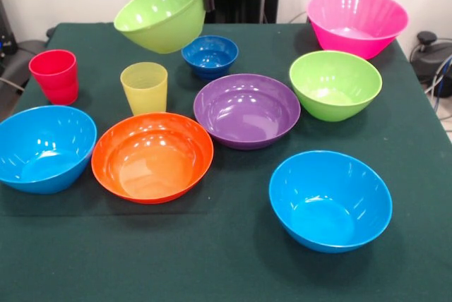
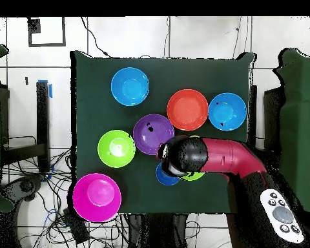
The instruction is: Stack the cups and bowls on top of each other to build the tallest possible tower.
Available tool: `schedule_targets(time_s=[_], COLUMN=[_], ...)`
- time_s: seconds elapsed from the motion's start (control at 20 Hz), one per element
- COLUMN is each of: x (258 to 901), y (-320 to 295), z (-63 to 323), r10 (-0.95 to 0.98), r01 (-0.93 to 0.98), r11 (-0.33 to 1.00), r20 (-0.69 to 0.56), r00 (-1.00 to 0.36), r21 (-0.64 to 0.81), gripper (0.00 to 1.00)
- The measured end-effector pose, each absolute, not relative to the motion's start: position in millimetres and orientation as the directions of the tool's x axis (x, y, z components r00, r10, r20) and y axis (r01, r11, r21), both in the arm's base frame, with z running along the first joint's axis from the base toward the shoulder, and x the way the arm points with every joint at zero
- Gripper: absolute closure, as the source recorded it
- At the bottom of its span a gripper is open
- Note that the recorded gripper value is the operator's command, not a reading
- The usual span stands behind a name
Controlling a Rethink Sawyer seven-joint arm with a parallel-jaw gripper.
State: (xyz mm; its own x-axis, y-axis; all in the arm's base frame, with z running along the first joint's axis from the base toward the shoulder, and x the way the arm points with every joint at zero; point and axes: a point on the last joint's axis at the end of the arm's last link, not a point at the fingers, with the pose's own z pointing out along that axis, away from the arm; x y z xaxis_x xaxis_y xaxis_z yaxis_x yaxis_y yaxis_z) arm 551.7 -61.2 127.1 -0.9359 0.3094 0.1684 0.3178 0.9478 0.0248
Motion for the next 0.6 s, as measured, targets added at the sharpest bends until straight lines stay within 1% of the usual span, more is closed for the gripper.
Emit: schedule_targets(time_s=[0.6], x=[566.5], y=[-46.1], z=[131.7], r10=[0.289], r01=[0.296], r11=[0.955], r20=[0.159], r00=[-0.944], r21=[0.025], gripper=[1.00])
